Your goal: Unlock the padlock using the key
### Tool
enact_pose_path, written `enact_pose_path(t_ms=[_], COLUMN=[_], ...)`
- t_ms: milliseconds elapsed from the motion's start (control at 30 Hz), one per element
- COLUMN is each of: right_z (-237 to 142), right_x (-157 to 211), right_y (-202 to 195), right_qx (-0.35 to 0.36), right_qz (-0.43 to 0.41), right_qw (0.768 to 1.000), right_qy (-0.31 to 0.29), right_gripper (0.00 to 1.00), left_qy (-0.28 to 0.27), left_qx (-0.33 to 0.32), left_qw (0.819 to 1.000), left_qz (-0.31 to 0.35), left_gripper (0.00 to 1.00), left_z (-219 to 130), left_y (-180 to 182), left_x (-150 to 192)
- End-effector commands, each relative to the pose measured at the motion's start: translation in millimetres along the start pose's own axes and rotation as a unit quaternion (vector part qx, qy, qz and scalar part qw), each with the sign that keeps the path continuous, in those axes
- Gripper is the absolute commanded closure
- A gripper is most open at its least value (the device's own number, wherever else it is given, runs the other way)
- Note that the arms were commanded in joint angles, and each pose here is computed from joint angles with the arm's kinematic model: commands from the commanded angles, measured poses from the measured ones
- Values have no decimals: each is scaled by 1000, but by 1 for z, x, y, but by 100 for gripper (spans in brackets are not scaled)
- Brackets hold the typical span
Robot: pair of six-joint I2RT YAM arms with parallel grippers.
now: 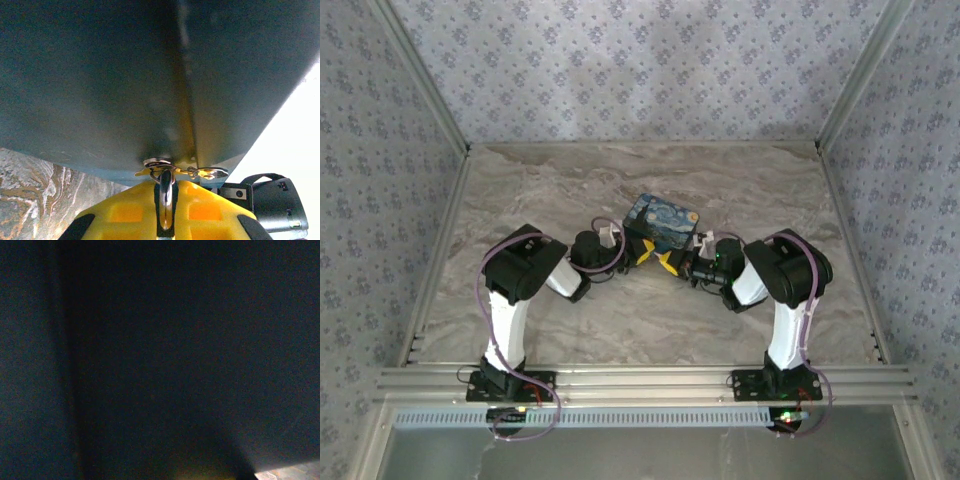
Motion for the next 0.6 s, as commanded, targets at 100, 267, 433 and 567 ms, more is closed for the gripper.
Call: enact_pose_path(t_ms=[100,267,433,567], right_z=[8,14,20,22], right_x=[-6,0,2,0], right_y=[8,6,8,9], right_qx=[-12,-8,-14,-21], right_qz=[5,9,20,35], right_qw=[1000,1000,1000,999], right_qy=[-8,-10,-17,-23], right_gripper=[100,100,100,100], left_qy=[39,40,38,40], left_qx=[57,59,58,60], left_qw=[997,996,997,996], left_qz=[40,44,45,47], left_gripper=[100,100,100,100], left_z=[1,2,2,2], left_y=[-29,-31,-31,-32], left_x=[13,13,14,14])
Point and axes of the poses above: each hand's point on the last joint's axis, 136 mm out from that joint toward the fingers, its own z axis out along the fingers, its own y axis along the line the jaws close on, x = y × z, the point moved 5 cm from there along -z, back along the fingers, and after that the axes turned 4 degrees about z, right-handed, at the moved point
